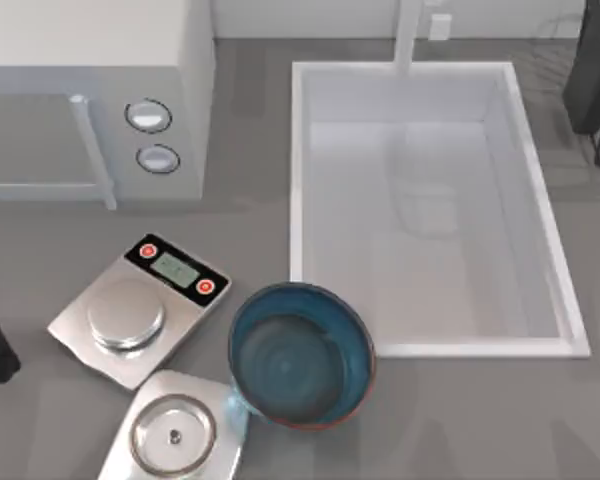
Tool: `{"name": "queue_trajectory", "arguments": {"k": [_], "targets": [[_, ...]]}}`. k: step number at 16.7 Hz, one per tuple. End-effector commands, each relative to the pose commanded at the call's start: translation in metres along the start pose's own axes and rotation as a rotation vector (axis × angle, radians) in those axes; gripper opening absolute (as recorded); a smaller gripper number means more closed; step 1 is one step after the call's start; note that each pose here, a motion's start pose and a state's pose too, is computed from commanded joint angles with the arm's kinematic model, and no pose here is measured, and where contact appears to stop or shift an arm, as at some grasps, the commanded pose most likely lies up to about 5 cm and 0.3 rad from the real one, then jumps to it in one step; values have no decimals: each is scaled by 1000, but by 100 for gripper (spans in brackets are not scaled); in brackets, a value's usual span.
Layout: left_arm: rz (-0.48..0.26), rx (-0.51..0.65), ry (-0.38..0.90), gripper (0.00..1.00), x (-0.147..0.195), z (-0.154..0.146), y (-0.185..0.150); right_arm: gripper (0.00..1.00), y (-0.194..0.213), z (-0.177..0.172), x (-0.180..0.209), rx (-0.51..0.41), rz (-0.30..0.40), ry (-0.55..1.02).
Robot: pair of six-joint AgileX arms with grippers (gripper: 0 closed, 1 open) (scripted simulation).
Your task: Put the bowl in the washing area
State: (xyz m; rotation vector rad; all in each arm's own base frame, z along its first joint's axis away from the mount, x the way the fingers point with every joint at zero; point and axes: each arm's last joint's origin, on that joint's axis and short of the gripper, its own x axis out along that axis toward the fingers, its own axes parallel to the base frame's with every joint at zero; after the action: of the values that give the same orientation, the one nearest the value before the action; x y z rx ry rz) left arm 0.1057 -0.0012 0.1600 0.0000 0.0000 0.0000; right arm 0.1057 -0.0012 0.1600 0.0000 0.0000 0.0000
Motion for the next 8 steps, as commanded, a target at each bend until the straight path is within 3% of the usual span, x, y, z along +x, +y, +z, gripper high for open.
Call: {"name": "queue_trajectory", "arguments": {"k": [4, 8], "targets": [[0, 0, 0, 100, 0, 0, 0, 100, 2, 4, 0, -16, 27, 23], [0, 0, 0, 100, 0, 0, 0, 100, 15, 26, 7, -110, 174, 162]]}}
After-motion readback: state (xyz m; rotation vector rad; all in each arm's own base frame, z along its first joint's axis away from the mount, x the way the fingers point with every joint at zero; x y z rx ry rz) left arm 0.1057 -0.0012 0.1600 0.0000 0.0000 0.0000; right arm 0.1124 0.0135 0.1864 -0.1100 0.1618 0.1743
